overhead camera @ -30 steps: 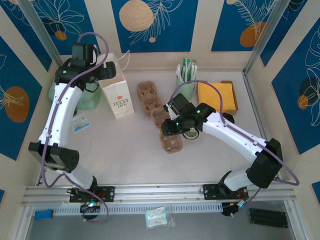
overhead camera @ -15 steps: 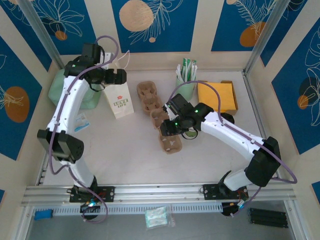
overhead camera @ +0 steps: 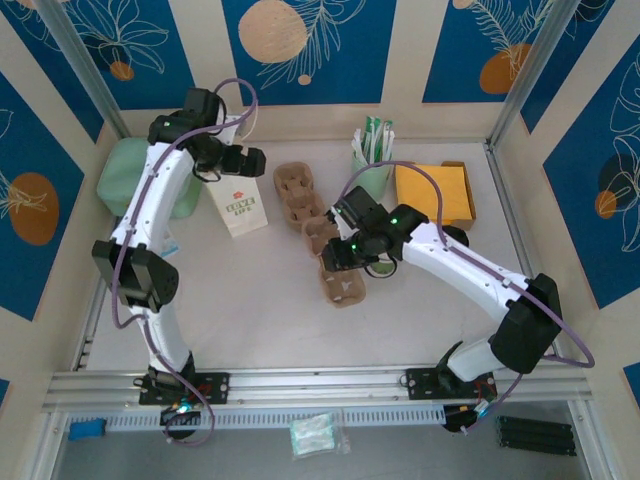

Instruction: Pack the takeout coffee

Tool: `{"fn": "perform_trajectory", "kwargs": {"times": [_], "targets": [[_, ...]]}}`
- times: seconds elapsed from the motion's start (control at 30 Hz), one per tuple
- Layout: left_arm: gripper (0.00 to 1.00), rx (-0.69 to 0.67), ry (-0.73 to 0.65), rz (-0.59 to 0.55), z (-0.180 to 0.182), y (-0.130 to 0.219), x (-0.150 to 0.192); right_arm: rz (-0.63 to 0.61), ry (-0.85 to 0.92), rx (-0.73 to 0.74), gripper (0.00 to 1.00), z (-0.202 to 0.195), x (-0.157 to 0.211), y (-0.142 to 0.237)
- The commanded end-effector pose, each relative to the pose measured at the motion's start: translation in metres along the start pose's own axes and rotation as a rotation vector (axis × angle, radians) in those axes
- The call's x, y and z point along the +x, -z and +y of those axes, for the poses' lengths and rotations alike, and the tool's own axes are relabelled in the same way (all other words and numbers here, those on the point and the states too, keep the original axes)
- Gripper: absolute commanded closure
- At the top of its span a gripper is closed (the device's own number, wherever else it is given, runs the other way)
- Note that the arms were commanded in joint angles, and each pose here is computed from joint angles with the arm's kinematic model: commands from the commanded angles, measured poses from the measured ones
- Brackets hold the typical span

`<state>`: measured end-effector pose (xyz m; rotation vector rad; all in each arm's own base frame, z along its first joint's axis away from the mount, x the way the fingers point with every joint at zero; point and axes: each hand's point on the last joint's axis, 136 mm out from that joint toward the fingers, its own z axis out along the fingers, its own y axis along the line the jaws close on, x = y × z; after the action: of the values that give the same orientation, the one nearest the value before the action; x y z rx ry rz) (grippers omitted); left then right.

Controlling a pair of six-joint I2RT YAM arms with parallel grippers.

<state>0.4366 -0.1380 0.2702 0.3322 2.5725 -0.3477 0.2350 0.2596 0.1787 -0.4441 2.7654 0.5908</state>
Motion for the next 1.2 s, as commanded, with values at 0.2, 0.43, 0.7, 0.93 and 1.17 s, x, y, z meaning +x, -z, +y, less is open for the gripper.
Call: {"fn": "perform_trajectory", "kwargs": {"times": [0.2, 0.43, 0.7, 0.93, 1.17], "targets": [[0.00, 0.116, -0.078, 0.111, -0.037, 0.000, 0.032, -0.073, -0.022, -0.017, 0.64, -0.010, -0.015, 0.032], [0.00, 0.149, -0.116, 0.162, -0.061, 0.005, 0.059, -0.091, -0.047, -0.017, 0.64, -0.020, -0.015, 0.040], [0.00, 0.212, -0.138, 0.172, -0.096, 0.019, 0.091, -0.105, -0.077, -0.024, 0.64, -0.030, -0.015, 0.046], [0.01, 0.277, -0.143, 0.171, -0.125, 0.034, 0.119, -0.108, -0.089, -0.026, 0.64, -0.035, -0.016, 0.048], [0.00, 0.310, -0.167, 0.183, -0.149, 0.041, 0.145, -0.111, -0.099, -0.026, 0.64, -0.038, -0.019, 0.049]]}}
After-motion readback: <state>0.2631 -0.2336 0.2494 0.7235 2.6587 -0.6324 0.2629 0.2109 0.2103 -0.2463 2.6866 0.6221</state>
